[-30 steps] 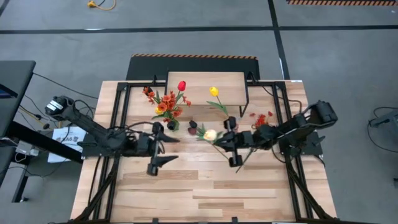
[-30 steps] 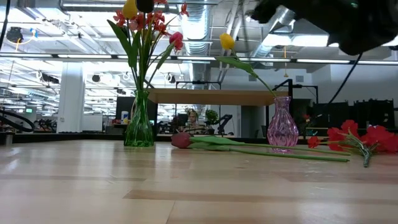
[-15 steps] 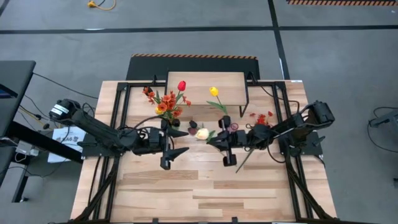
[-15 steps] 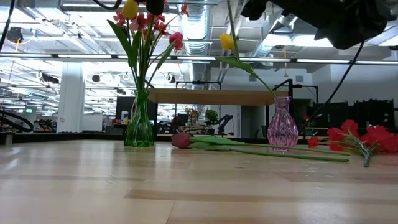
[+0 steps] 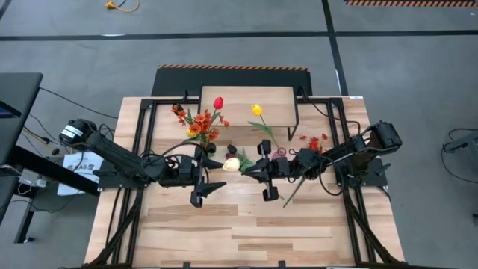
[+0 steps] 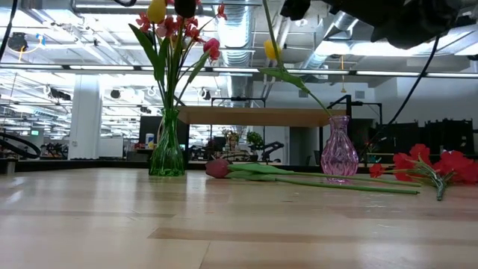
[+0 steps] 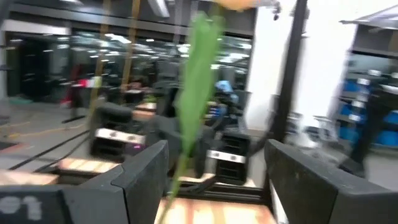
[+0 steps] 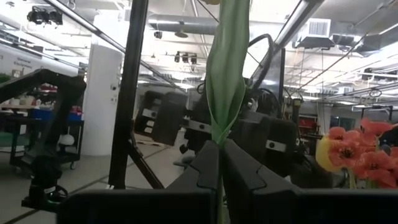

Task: Pick and place flowers into a vace then onto a shelf
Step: Put the light orange tulip into the purple vase

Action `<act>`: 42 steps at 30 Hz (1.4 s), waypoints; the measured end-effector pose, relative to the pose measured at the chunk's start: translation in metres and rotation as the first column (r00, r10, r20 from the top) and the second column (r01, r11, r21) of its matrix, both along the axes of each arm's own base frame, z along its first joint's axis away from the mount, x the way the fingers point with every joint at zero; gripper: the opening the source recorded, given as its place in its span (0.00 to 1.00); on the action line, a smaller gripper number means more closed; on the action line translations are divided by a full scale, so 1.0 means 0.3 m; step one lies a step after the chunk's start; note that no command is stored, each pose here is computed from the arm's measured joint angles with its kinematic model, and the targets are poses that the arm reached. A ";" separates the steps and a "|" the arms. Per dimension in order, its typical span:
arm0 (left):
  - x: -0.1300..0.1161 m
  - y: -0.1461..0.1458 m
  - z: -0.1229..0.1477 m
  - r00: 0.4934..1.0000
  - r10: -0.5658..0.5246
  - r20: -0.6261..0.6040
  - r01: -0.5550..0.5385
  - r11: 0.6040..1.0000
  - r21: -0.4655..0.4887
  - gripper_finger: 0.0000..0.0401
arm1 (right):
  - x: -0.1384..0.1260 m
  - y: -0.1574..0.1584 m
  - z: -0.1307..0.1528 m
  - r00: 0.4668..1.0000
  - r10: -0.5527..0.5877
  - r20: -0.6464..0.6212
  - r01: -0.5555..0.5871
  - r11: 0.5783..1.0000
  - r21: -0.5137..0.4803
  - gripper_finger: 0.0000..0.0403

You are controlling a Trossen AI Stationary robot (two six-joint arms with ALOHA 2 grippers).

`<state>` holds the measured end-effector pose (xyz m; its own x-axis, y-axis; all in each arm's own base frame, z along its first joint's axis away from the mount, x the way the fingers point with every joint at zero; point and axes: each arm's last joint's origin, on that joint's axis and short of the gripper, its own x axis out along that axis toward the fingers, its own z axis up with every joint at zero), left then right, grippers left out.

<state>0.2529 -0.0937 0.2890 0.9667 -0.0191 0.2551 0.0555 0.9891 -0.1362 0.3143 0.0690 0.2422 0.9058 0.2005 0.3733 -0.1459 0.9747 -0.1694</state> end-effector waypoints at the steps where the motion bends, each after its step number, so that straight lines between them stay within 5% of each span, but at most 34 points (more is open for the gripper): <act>1: 0.000 -0.003 0.001 1.000 -0.027 0.004 0.027 1.000 0.014 0.64 | 0.000 0.001 0.000 1.000 0.001 0.001 -0.001 1.000 0.000 0.00; 7: -0.003 -0.016 0.005 0.988 -0.153 0.029 0.150 0.985 0.089 0.64 | 0.008 0.030 0.018 1.000 0.027 -0.001 -0.027 1.000 -0.002 0.00; 14: 0.007 -0.018 0.014 0.991 -0.132 0.028 0.129 0.987 0.094 0.64 | 0.035 0.085 0.047 0.998 0.050 -0.044 -0.053 0.997 -0.060 0.00; 26: 0.158 -0.075 0.025 0.992 -0.082 -0.092 0.095 0.985 0.144 0.64 | 0.038 0.102 0.047 0.996 0.067 -0.061 -0.069 0.997 -0.029 0.00; 42: 0.162 -0.074 0.052 0.998 -0.037 -0.059 0.044 0.991 0.125 0.64 | 0.028 0.144 0.033 0.994 0.011 -0.106 -0.015 0.999 -0.032 0.00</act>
<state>0.3015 -0.1158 0.3045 0.9773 -0.0873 0.1928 0.0918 0.9957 -0.0146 0.3226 0.1121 0.2522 0.9370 0.2231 0.2688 -0.1774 0.9668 -0.1839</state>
